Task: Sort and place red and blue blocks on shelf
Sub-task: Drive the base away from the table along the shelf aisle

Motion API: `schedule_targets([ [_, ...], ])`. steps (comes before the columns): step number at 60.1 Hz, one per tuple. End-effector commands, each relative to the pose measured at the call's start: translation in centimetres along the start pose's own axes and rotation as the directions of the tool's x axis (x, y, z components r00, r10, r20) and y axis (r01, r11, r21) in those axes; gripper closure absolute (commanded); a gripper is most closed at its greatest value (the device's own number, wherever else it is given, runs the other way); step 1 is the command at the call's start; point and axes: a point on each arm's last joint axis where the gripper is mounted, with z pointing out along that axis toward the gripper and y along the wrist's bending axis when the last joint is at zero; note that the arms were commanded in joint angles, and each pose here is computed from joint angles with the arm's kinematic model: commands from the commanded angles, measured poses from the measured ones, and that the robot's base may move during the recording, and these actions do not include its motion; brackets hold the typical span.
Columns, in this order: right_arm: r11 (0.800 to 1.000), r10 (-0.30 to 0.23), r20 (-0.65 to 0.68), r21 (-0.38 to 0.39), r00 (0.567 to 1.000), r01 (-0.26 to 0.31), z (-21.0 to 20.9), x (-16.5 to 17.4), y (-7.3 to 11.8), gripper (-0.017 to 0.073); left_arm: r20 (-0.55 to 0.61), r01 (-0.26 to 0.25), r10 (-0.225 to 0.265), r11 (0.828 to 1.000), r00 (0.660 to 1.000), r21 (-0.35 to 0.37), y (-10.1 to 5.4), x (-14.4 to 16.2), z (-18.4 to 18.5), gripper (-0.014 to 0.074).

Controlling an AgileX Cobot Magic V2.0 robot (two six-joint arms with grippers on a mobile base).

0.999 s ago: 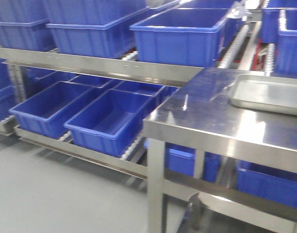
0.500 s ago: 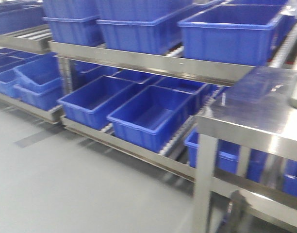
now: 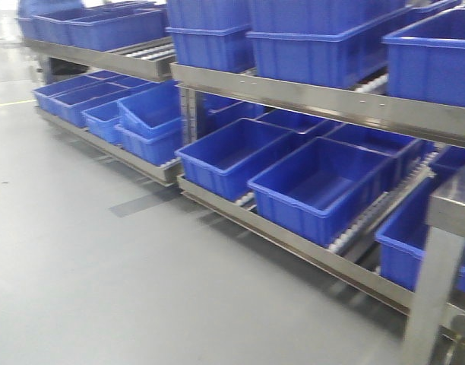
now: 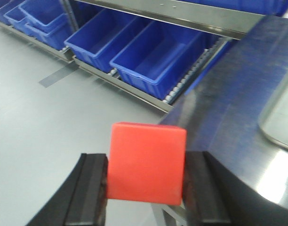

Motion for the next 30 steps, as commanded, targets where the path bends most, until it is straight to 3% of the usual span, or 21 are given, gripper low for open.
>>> schedule_targets([
  [1, 1.000, -0.017, 0.115, -0.018, 0.993, 0.019, -0.42, -1.71, 0.33, 0.0495, 0.107, 0.003, -0.007, 0.999, 0.994, 0.035, -0.48, -1.65, -0.43, 0.0468],
  [30, 1.000, -0.017, 0.115, -0.018, 0.993, 0.019, -0.42, -1.71, 0.33, 0.0495, 0.107, 0.003, -0.007, 0.999, 0.994, 0.035, -0.48, -1.65, -0.43, 0.0468],
])
